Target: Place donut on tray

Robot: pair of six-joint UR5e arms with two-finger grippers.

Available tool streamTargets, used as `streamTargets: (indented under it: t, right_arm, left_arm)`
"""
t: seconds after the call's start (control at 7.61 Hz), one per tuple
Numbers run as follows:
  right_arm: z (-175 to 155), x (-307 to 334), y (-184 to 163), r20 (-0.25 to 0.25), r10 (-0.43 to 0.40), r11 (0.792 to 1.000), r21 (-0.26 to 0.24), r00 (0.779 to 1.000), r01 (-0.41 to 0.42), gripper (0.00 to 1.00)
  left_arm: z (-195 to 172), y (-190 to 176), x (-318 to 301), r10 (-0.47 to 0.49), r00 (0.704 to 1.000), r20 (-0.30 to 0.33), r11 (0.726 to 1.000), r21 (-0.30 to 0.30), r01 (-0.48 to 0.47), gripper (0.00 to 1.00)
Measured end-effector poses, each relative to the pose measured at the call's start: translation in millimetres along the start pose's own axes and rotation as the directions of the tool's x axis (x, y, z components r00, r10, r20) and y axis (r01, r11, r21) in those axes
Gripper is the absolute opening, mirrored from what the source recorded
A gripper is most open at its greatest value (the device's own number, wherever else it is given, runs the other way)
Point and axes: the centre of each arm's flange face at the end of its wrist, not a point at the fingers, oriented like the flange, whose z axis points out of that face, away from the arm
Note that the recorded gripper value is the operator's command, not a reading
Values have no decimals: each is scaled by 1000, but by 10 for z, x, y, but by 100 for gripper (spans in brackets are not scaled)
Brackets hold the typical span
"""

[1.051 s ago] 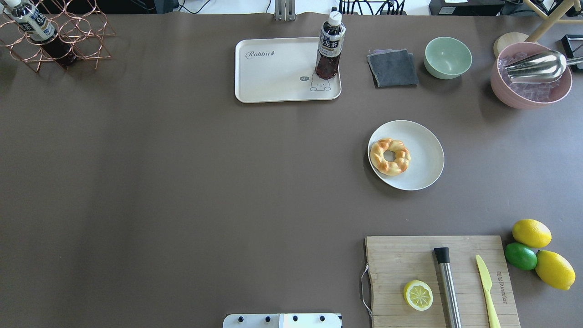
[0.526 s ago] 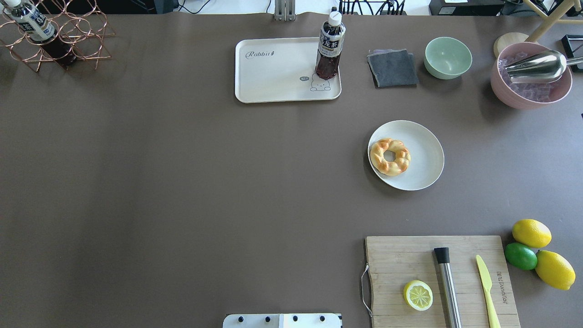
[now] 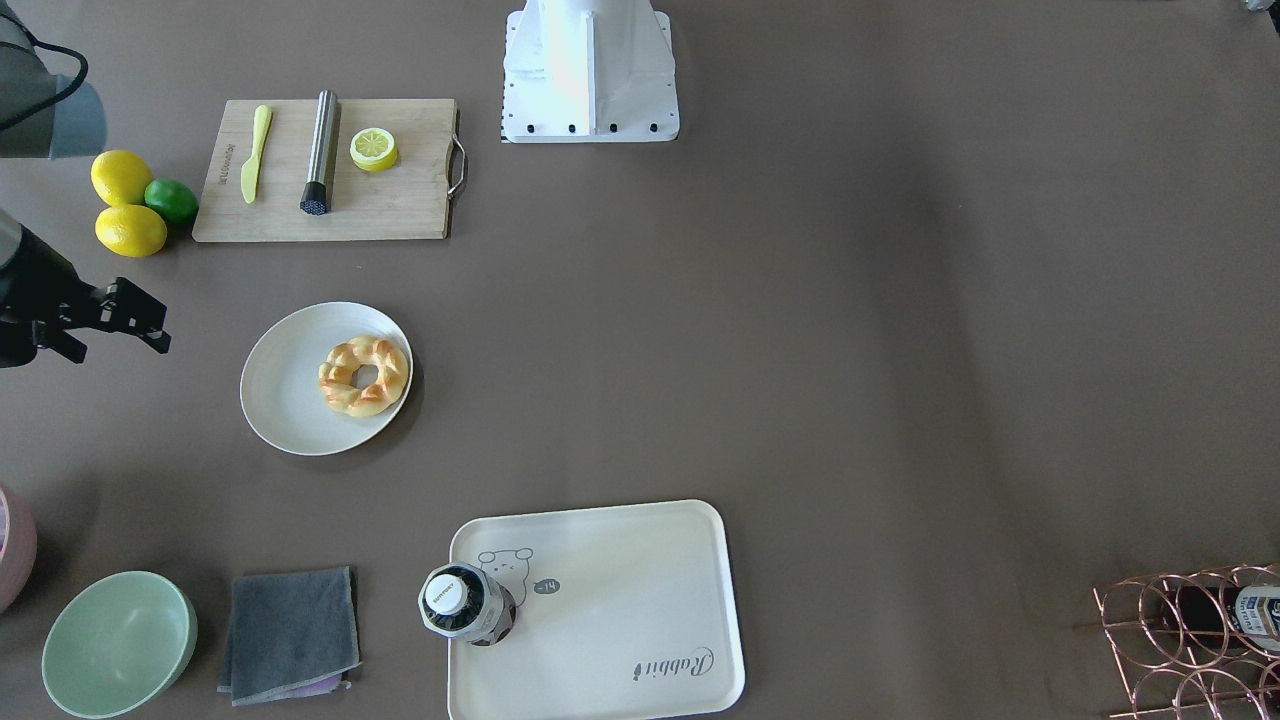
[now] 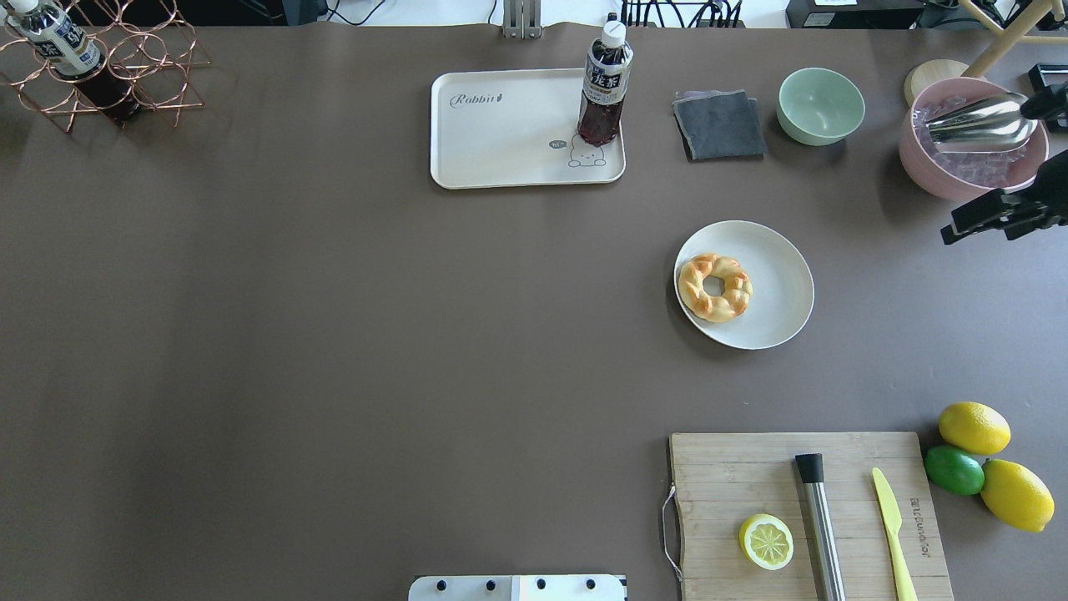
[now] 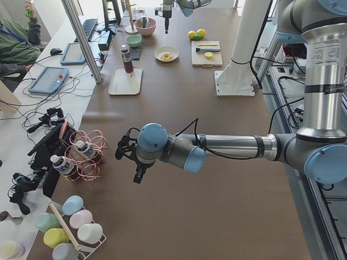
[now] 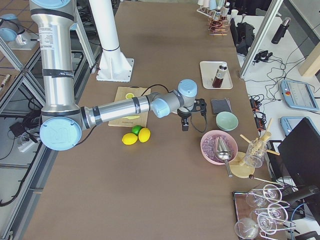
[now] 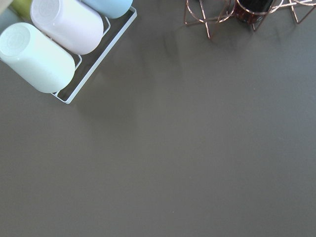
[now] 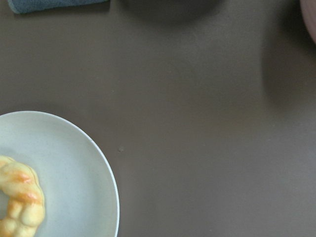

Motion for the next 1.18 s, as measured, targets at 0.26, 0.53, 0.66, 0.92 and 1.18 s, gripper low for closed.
streamTargets:
  t: [0.26, 0.53, 0.66, 0.92, 1.18]
  right_arm:
    - [429, -320, 147, 15, 56, 997, 54, 998, -57, 86]
    - [647, -438, 226, 35, 108, 992, 61, 994, -110, 61]
    - [701, -503, 269, 41, 149, 987, 60, 988, -151, 62]
    - [846, -644, 397, 34, 183, 981, 64, 983, -185, 55]
    - [920, -697, 466, 27, 185, 980, 63, 982, -186, 6]
  left_arm:
    - [7, 1, 20, 16, 1000, -3, 1000, 9, -16, 98]
    - [-7, 3, 27, 22, 1000, -2, 1000, 15, -22, 98]
    - [-6, 2, 32, 25, 1000, -3, 1000, 17, -25, 98]
    - [1, 14, 31, 27, 1000, -3, 1000, 17, -27, 98]
    - [4, 35, 27, 30, 1000, -3, 999, 19, -30, 98]
